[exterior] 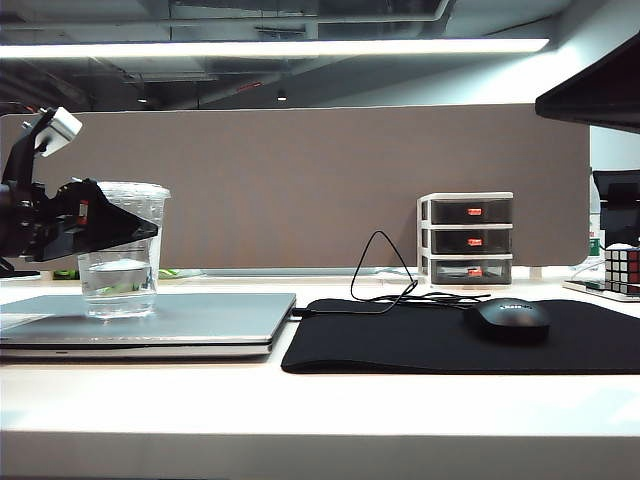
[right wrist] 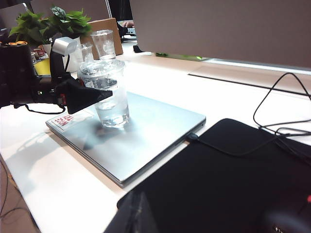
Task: Pick up the coffee cup and place it over the laptop.
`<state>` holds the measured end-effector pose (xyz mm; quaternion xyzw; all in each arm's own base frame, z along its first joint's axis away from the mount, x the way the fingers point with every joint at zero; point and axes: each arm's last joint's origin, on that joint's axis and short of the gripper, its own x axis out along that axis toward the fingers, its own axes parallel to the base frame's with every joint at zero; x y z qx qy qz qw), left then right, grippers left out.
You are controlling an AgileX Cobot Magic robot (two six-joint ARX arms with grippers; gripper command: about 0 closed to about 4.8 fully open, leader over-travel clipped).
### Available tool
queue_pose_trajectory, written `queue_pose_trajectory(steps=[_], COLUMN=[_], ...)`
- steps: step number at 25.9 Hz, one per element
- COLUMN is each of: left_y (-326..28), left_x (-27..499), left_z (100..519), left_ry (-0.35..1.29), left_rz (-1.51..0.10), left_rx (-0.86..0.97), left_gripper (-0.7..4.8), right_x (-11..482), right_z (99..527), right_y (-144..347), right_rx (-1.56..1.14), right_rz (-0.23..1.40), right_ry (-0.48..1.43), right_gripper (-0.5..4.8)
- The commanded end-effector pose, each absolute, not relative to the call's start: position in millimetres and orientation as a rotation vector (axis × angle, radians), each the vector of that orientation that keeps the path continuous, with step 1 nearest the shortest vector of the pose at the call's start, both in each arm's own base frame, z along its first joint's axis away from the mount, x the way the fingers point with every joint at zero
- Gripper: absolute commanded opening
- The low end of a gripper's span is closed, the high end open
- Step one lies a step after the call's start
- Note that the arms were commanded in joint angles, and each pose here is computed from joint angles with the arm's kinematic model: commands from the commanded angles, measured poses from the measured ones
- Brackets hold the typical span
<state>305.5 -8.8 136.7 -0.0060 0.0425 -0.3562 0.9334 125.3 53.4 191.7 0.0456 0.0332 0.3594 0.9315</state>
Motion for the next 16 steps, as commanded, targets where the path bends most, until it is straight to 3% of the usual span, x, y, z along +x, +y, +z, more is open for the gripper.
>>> queue_pose_trajectory(steps=[1, 7, 16], left_y=[-8.1, -7.3, -9.1], left_x=[305.8, 306.9, 304.9], left_z=[144.1, 144.7, 146.5], left_ry=[0.042, 0.042, 0.027], left_rz=[-0.735, -0.700, -0.770], left_rx=[-0.009, -0.015, 0.000], left_gripper=[4.79, 4.79, 4.79], right_x=[125.1, 122.1, 121.5], right_z=[196.0, 199.0, 198.2], right_y=[53.5, 52.7, 52.6], right_rx=[0.090, 0.094, 0.096], right_rz=[0.740, 0.746, 0.748], right_ry=[0.041, 0.018, 0.027], right_gripper=[-0.05, -0.05, -0.05])
